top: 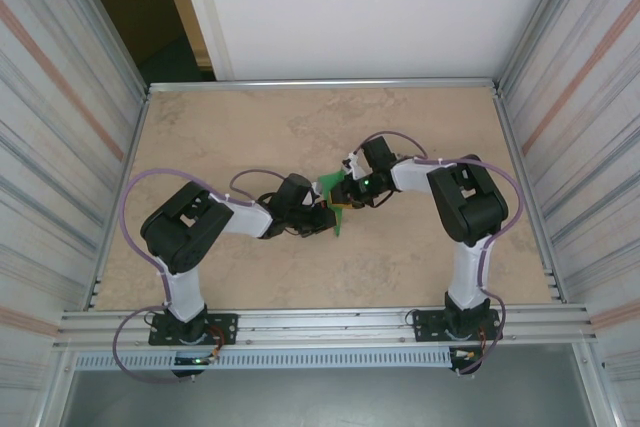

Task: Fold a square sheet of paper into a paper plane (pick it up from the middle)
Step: Fold the wing for the fifth time at the center of the table.

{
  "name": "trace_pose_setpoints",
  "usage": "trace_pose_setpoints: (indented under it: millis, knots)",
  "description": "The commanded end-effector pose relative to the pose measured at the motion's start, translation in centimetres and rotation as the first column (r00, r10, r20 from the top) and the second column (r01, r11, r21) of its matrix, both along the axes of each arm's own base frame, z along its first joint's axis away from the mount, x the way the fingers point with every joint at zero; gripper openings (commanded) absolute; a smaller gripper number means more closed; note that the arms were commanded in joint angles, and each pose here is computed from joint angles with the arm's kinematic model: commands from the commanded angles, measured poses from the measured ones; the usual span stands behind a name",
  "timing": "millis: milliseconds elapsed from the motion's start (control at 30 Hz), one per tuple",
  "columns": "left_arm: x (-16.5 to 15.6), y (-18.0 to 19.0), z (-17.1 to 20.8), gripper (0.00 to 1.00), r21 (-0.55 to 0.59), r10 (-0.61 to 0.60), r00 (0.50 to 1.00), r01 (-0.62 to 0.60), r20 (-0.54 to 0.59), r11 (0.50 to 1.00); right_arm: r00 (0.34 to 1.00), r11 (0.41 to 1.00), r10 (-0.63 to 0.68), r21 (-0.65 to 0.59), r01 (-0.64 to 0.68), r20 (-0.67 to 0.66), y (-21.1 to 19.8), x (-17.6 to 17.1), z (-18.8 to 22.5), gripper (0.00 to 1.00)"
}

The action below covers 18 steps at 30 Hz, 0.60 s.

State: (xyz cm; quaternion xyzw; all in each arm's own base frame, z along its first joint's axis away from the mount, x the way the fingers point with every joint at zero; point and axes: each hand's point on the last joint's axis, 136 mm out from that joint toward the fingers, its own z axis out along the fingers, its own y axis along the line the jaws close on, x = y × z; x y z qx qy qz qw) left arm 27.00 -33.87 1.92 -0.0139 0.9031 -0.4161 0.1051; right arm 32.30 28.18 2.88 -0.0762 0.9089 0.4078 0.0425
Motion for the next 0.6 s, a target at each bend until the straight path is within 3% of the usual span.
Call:
trace_pose_setpoints:
  millis: [0,100,200,433,567]
  knots:
    - [-3.4,3.5,-6.6,0.03,0.201,0.011,0.990,0.017,-0.141,0.979,0.995,0.998,-0.062,0.020,0.061,0.072,-1.5,0.5,2.8,0.29]
    - [-3.5,3.7,-6.8,0.03,0.205,0.010,0.990,0.019,-0.142,0.979,0.980,0.988,-0.146,-0.030,0.151,0.134,-4.1,1.5,3.5,0.34]
    - [-3.5,3.7,-6.9,0.02,0.204,0.005,0.990,0.023,-0.139,0.979,0.964,0.953,-0.199,-0.196,0.233,0.178,-6.9,2.3,2.0,0.44]
    - [-3.6,3.6,-7.0,0.02,0.204,-0.007,0.991,0.035,-0.136,0.978,0.975,0.907,-0.122,-0.378,0.186,0.187,-7.1,4.2,0.2,0.48]
    - [-3.5,3.5,-7.0,0.02,0.202,-0.010,0.991,0.038,-0.135,0.979,0.984,0.895,-0.093,-0.419,0.151,0.155,-6.3,4.8,-1.2,0.48]
